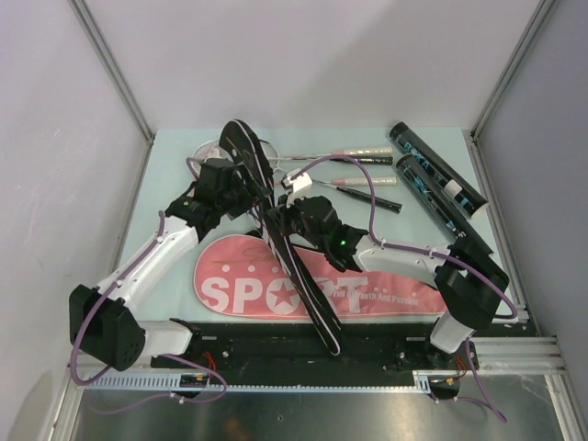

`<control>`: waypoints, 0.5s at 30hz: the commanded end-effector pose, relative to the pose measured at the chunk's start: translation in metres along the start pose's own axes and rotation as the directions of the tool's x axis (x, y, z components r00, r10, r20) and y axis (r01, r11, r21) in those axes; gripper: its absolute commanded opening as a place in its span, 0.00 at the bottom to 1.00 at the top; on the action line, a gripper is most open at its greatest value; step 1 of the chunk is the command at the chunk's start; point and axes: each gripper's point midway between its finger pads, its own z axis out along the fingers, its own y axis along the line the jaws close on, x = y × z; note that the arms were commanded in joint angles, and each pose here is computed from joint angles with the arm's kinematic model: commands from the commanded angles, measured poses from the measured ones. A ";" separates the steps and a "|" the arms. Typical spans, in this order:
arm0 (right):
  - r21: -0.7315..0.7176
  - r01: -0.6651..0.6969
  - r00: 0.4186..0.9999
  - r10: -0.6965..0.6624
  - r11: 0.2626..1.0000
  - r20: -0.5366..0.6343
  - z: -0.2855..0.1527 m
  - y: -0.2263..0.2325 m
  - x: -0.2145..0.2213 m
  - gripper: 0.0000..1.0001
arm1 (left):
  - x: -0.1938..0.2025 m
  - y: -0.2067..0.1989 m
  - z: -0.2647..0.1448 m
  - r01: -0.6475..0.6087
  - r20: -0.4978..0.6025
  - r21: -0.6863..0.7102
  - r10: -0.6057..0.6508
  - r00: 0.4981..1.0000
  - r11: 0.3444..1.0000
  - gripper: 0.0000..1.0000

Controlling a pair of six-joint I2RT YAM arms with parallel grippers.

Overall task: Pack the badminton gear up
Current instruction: Open the racket bag at the center of the board.

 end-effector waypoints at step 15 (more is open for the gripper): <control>-0.360 -0.099 0.976 0.021 0.928 -0.215 -0.058 0.023 -0.007 0.61 | 0.024 0.001 0.006 -0.170 -0.048 0.145 0.178 0.983 0.975 0.00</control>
